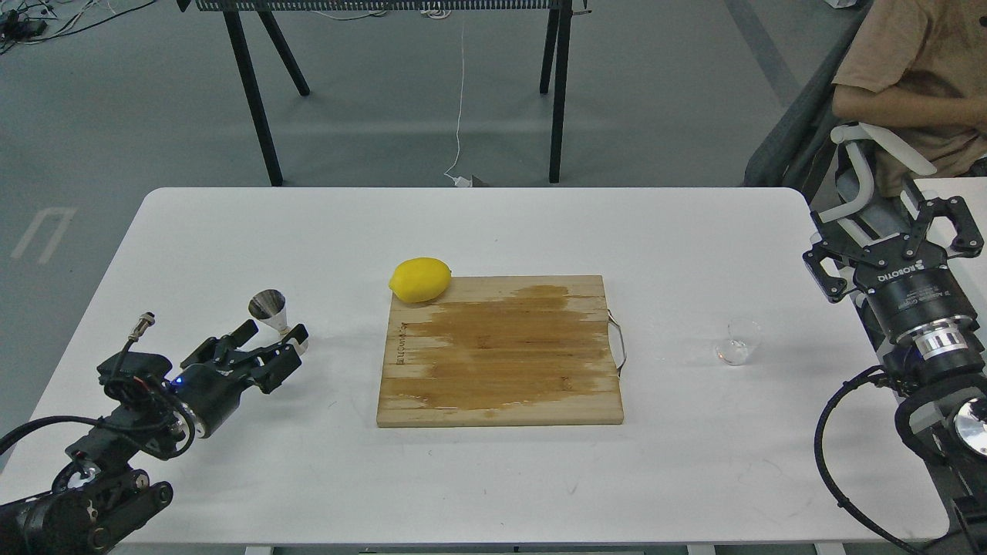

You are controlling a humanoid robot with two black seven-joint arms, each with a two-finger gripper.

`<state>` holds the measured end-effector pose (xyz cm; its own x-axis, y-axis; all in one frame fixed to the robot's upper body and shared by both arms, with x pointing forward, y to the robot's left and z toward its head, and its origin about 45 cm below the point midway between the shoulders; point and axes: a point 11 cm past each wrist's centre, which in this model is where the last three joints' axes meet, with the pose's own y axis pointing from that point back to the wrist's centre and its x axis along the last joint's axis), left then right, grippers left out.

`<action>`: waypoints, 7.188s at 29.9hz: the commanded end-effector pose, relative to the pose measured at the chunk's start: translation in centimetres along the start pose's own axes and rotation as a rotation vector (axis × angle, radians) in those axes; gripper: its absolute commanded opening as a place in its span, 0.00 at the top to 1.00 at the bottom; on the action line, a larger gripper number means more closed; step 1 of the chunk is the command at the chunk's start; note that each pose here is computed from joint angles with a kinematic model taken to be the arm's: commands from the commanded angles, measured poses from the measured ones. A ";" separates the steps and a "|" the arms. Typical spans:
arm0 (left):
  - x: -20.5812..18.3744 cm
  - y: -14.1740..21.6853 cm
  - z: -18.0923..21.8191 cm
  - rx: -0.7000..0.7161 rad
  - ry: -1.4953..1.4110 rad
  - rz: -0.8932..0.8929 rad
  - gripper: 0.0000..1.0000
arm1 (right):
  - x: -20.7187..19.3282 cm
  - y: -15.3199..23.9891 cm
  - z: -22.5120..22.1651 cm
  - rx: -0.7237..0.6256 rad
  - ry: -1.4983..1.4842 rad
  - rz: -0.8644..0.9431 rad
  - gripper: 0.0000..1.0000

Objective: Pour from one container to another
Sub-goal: 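Close the left gripper around the metal jigger and lift it, then carry the jigger onto the wooden board and lower it upright, then open the left gripper and withdraw it from the jigger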

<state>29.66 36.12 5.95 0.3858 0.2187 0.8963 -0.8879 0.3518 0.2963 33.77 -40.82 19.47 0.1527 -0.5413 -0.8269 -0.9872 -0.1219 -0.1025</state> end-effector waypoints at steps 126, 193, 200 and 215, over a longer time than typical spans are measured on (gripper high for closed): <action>-3.9 -12.4 20.5 -0.467 -0.194 -0.083 0.78 | 1.9 0.8 -0.7 0.005 0.020 0.062 0.01; -2.9 -5.6 10.9 -0.366 -0.175 -0.123 0.03 | 2.2 1.3 -0.8 0.009 0.016 0.072 0.01; 8.0 -1.0 2.5 -0.156 -0.041 0.032 0.03 | 2.3 1.3 -0.8 0.009 0.016 0.073 0.01; 19.2 1.2 -4.7 -0.090 0.907 -0.003 0.02 | 1.9 1.2 -0.2 -0.024 0.008 0.063 0.01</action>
<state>36.39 41.31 20.94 0.6098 0.7084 0.3554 -0.7919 0.5260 0.3103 32.99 -42.23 17.89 0.0907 -0.5622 -0.8220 -0.9937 -0.1059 -0.0373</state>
